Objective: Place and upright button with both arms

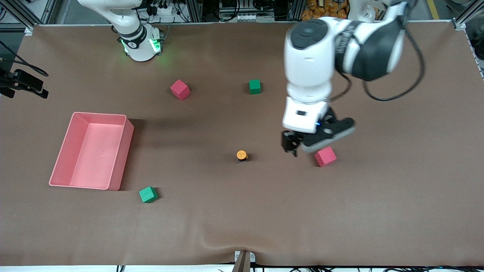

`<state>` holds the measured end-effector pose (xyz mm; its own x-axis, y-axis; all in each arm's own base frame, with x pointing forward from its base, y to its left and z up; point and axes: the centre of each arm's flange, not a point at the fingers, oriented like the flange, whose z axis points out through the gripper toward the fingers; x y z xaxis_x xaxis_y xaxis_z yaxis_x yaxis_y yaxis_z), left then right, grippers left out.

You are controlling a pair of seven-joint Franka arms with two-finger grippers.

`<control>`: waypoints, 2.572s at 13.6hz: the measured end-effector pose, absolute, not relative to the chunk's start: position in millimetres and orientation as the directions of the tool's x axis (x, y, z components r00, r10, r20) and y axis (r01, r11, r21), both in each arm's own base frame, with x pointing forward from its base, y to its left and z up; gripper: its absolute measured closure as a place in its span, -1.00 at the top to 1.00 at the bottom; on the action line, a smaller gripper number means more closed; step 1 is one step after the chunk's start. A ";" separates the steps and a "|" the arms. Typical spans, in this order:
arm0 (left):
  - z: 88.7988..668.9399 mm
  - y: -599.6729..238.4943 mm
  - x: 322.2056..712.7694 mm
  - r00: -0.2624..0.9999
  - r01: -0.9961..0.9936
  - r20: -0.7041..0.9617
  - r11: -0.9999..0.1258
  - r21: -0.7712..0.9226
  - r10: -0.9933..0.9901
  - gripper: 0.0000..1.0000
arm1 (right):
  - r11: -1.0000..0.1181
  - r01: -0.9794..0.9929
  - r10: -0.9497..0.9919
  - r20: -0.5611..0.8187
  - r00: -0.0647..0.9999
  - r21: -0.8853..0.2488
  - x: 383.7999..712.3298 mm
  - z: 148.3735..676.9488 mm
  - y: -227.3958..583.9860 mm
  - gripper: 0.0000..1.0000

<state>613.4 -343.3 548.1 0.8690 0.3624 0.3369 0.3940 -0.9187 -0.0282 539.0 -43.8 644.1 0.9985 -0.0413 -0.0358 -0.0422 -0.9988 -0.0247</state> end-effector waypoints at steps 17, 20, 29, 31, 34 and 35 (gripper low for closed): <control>659.6 -76.0 562.8 0.998 -0.037 0.049 -0.999 0.004 -0.037 1.00 | -0.999 -0.042 -0.041 -0.035 0.999 -0.025 539.0 644.1 -43.8 1.00; 653.7 -51.0 538.4 0.997 -0.077 0.018 -0.997 0.006 -0.077 1.00 | -0.999 -0.042 -0.041 -0.035 0.999 -0.025 539.0 644.1 -43.8 1.00; 635.4 -64.0 517.4 0.991 -0.132 -0.037 -0.991 -0.007 -0.131 1.00 | -0.999 -0.043 -0.042 -0.035 0.999 -0.025 539.1 644.1 -44.0 1.00; 635.4 -77.6 514.9 0.987 -0.156 -0.037 -0.987 -0.032 -0.154 1.00 | -0.999 -0.043 -0.042 -0.035 0.999 -0.025 539.1 644.1 -43.9 1.00; 635.1 -64.2 516.9 0.990 -0.135 -0.037 -0.990 -0.035 -0.134 1.00 | -0.999 -0.043 -0.042 -0.034 0.999 -0.025 539.1 644.2 -44.0 1.00; 635.7 -58.5 517.8 0.992 -0.126 -0.034 -0.991 -0.035 -0.125 1.00 | -0.999 -0.043 -0.042 -0.034 0.999 -0.025 539.1 644.2 -43.9 1.00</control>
